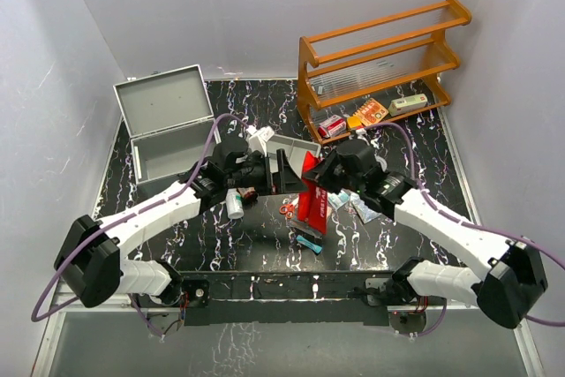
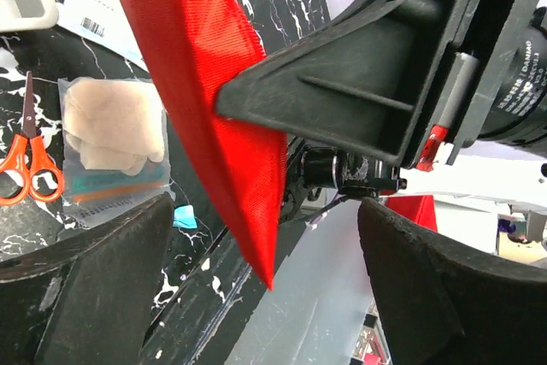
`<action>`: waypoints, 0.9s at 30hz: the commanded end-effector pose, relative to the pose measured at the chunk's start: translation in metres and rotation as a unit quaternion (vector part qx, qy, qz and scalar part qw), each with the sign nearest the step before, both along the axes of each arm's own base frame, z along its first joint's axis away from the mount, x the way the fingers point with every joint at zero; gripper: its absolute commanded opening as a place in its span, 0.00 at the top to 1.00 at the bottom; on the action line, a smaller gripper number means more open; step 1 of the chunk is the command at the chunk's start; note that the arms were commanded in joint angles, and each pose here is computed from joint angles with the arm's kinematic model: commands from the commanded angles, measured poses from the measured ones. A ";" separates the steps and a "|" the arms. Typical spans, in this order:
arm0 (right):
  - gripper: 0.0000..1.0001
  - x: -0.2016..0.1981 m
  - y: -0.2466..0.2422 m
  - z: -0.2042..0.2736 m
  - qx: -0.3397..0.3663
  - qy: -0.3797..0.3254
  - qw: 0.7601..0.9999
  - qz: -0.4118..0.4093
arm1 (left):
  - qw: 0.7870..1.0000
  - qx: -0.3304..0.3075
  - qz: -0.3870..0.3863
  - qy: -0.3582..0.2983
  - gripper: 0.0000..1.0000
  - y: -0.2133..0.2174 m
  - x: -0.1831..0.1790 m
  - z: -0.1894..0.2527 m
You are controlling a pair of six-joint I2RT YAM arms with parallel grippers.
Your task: Organize the medicine kit
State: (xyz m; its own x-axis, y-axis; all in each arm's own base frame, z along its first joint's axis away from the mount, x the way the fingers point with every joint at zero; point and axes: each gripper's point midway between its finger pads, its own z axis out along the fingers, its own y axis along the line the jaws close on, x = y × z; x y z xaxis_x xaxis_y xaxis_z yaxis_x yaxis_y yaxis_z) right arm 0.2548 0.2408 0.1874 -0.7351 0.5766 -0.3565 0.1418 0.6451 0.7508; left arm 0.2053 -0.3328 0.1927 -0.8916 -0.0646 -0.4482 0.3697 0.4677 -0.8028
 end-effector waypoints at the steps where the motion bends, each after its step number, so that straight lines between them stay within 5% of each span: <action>1: 1.00 0.025 0.031 0.049 0.060 -0.064 0.996 -0.024 | 0.999 -0.007 0.019 -0.026 0.15 0.010 -0.002 0.013; 20: 1.00 0.023 0.068 0.046 0.095 -0.065 0.993 0.033 | 0.996 0.072 0.040 -0.040 0.66 0.032 0.001 -0.016; 27: 1.00 0.023 0.065 0.034 0.065 -0.056 0.996 0.038 | 0.995 0.080 0.042 -0.052 0.97 0.033 0.005 -0.019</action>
